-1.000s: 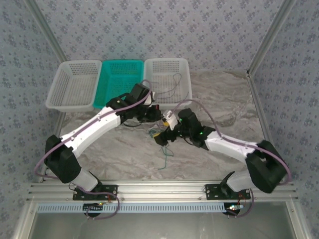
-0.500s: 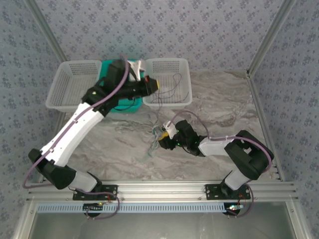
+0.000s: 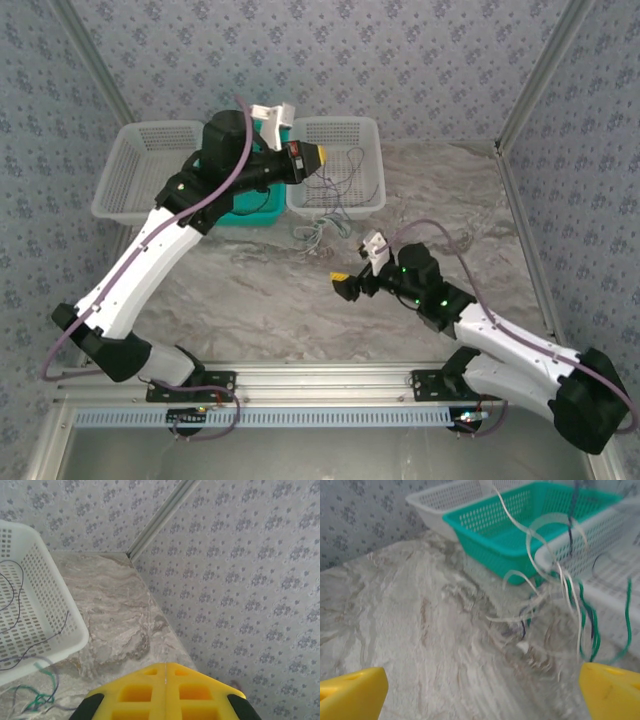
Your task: Untangle the cables
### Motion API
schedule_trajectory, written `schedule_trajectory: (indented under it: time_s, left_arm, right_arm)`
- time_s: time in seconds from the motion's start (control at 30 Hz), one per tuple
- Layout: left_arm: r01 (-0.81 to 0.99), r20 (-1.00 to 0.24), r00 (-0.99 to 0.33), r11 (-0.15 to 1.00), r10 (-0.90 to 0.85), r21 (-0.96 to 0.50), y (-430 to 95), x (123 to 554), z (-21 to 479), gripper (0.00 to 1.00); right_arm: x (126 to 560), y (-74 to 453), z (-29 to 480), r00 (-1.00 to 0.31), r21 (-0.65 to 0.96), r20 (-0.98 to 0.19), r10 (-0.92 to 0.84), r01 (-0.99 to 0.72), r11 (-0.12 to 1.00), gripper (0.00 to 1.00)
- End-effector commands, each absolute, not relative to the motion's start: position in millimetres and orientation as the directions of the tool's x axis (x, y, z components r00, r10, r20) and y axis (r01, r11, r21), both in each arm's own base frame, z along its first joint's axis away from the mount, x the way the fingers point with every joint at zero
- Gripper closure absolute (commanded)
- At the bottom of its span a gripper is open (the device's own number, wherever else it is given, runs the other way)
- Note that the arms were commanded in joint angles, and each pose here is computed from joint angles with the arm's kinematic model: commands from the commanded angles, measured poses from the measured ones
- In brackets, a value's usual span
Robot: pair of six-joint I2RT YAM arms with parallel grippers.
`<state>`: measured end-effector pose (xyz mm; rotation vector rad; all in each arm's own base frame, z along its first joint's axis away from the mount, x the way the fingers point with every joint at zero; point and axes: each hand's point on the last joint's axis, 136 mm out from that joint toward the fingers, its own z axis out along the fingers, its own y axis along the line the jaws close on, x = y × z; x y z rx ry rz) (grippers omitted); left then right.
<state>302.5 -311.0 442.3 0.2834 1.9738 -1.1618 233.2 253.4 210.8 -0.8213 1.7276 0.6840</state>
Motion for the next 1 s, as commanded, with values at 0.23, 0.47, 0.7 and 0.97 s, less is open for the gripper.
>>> schedule_trajectory:
  time_s: [0.23, 0.47, 0.7, 0.97]
  left_arm:
    - [0.649, -0.769, -0.631, 0.476, -0.101, -0.594, -347.2, 288.1, 450.8, 1.00]
    - [0.693, -0.797, -0.589, 0.425, -0.134, -0.583, -349.6, 281.1, 481.4, 1.00]
    - [0.769, -0.863, -0.448, 0.391, -0.235, -0.506, -326.2, 268.6, 551.3, 1.00]
    - [0.823, -0.914, -0.269, 0.420, -0.304, -0.382, -291.6, 259.1, 628.6, 1.00]
  right_arm:
    - [309.4, 275.8, 258.1, -0.128, 0.004, -0.984, -0.124, -0.715, 0.699, 0.02]
    - [336.5, 289.6, 216.6, -0.190, 0.016, -0.966, -0.174, -0.719, 0.695, 0.54]
    - [302.7, 274.7, 146.7, -0.361, 0.101, -0.897, -0.254, -0.727, 0.679, 0.95]
    - [241.4, 254.3, 89.1, -0.476, 0.158, -0.795, -0.376, -0.761, 0.630, 0.92]
